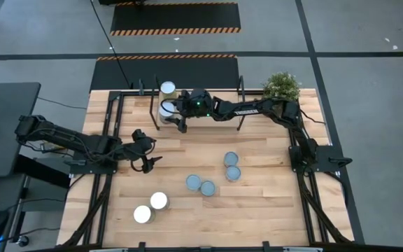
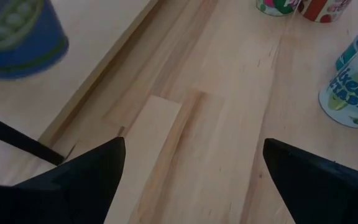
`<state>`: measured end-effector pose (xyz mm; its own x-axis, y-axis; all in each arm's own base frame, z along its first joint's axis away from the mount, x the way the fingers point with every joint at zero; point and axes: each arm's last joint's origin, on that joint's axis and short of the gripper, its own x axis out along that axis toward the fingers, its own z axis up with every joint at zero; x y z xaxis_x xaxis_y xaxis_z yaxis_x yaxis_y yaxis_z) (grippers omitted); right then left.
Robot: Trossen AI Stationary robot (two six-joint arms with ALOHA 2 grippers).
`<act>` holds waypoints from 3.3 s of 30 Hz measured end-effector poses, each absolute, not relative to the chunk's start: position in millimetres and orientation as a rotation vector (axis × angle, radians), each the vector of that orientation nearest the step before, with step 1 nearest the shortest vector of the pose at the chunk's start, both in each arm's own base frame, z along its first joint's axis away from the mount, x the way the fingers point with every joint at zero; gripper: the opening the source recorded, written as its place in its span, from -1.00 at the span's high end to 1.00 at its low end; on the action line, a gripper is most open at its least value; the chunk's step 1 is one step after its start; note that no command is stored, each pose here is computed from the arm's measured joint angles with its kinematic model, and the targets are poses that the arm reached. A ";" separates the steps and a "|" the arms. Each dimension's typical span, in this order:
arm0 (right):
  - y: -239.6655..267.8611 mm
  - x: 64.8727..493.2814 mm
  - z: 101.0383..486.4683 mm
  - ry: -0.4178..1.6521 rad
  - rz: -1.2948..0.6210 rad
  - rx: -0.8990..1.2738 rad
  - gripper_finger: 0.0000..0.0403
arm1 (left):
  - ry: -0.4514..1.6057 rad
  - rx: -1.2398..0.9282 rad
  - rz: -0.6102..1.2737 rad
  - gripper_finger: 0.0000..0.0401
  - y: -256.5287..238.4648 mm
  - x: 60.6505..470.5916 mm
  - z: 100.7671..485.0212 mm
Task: Pick and place cans onto a shelf
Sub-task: Put the canned peas on the shelf, then put the canned carrots on the shelf
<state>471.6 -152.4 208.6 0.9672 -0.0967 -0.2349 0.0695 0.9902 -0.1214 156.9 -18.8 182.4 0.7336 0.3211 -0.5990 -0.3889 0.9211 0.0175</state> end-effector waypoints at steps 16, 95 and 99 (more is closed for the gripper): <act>-172.5 492.1 168.6 0.295 -0.114 -0.096 -0.59 | 0.642 -0.118 0.375 -0.93 -19.7 156.8 182.3; 0.7 432.9 227.3 0.746 0.028 -0.128 -0.93 | 0.641 -0.194 0.117 -0.93 -50.6 155.0 190.8; 29.3 421.5 224.7 0.680 0.013 -0.125 -0.93 | 0.640 -0.232 0.133 -0.93 -50.2 155.0 190.7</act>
